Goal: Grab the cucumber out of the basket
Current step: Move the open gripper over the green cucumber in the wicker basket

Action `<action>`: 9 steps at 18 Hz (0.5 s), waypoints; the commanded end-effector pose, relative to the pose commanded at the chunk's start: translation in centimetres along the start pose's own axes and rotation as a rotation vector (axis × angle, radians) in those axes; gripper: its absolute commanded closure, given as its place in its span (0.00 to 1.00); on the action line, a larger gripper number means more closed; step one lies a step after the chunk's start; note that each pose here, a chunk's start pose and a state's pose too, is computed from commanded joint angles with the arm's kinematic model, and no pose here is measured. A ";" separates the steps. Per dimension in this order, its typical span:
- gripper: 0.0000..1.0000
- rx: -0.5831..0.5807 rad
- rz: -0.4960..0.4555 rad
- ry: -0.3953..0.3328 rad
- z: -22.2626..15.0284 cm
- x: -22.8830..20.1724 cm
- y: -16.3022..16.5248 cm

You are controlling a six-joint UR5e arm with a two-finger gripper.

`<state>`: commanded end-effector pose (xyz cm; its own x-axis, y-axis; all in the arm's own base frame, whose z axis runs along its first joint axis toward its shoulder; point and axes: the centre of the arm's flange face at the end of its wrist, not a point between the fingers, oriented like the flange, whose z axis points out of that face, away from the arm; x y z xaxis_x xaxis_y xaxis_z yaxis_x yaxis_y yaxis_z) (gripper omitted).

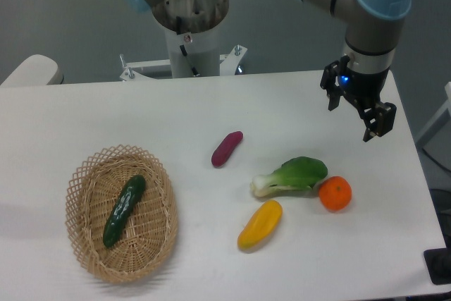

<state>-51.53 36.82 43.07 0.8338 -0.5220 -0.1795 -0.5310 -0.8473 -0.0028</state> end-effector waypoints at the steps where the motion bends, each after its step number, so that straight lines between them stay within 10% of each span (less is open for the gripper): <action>1: 0.00 0.000 0.000 0.000 0.0 0.0 0.0; 9: 0.00 0.018 -0.097 0.030 0.9 0.9 -4.4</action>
<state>-48.54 40.16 42.03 0.8854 -0.4406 -0.1479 -0.4501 -0.8923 -0.0364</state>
